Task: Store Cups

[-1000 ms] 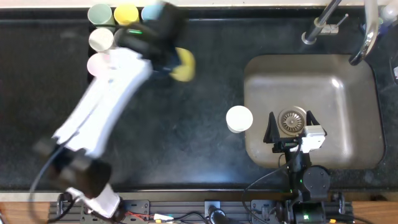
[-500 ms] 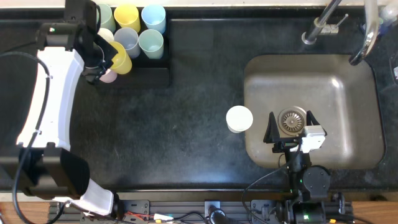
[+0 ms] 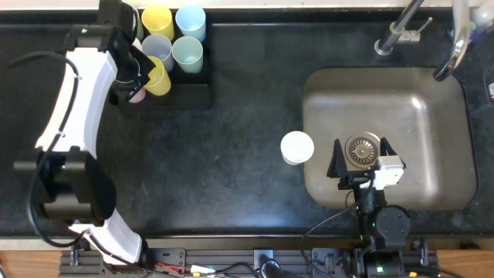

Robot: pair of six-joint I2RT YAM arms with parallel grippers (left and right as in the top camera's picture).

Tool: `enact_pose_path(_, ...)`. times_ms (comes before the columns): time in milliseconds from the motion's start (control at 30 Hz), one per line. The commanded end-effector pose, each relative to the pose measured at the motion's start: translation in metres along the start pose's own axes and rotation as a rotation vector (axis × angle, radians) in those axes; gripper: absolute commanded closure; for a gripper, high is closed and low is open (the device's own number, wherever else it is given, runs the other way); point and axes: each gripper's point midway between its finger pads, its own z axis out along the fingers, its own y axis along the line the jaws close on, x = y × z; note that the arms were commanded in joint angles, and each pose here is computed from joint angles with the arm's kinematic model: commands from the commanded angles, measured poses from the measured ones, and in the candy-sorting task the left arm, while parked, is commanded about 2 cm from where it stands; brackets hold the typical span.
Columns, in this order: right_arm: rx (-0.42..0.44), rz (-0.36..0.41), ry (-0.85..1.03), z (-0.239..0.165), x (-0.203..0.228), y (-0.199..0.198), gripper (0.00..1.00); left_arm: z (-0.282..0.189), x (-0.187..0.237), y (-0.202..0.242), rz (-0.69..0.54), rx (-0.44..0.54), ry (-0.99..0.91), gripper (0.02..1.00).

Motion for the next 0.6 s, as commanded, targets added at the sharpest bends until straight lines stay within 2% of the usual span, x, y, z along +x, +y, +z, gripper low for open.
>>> enact_pose_path(33,-0.001,-0.005,0.001,0.0,0.004,-0.001,0.003,0.021,0.006,0.002,0.002,-0.046,0.029,0.982)
enact_pose_path(400,-0.001,-0.005,0.001,0.0,0.004,-0.001,0.003,0.042,0.009,0.002,0.024,-0.102,0.023,0.982)
enact_pose_path(467,-0.001,-0.006,0.001,0.0,0.004,-0.001,0.003,0.042,0.009,0.0,0.034,-0.106,0.011,0.952)
enact_pose_path(500,-0.001,-0.005,0.001,0.0,0.004,-0.001,0.003,0.042,0.01,0.0,0.038,-0.107,0.008,0.847)
enact_pose_path(533,-0.001,-0.006,0.001,0.0,0.004,-0.001,0.003,0.041,0.011,-0.001,0.042,-0.107,0.008,0.678)
enact_pose_path(567,-0.001,-0.005,0.001,0.0,0.004,-0.001,0.003,0.041,0.012,-0.002,0.046,-0.107,0.009,0.354)
enact_pose_path(600,-0.001,-0.006,0.001,0.0,0.004,-0.001,0.005,0.041,0.013,-0.003,0.048,-0.106,0.009,0.18)
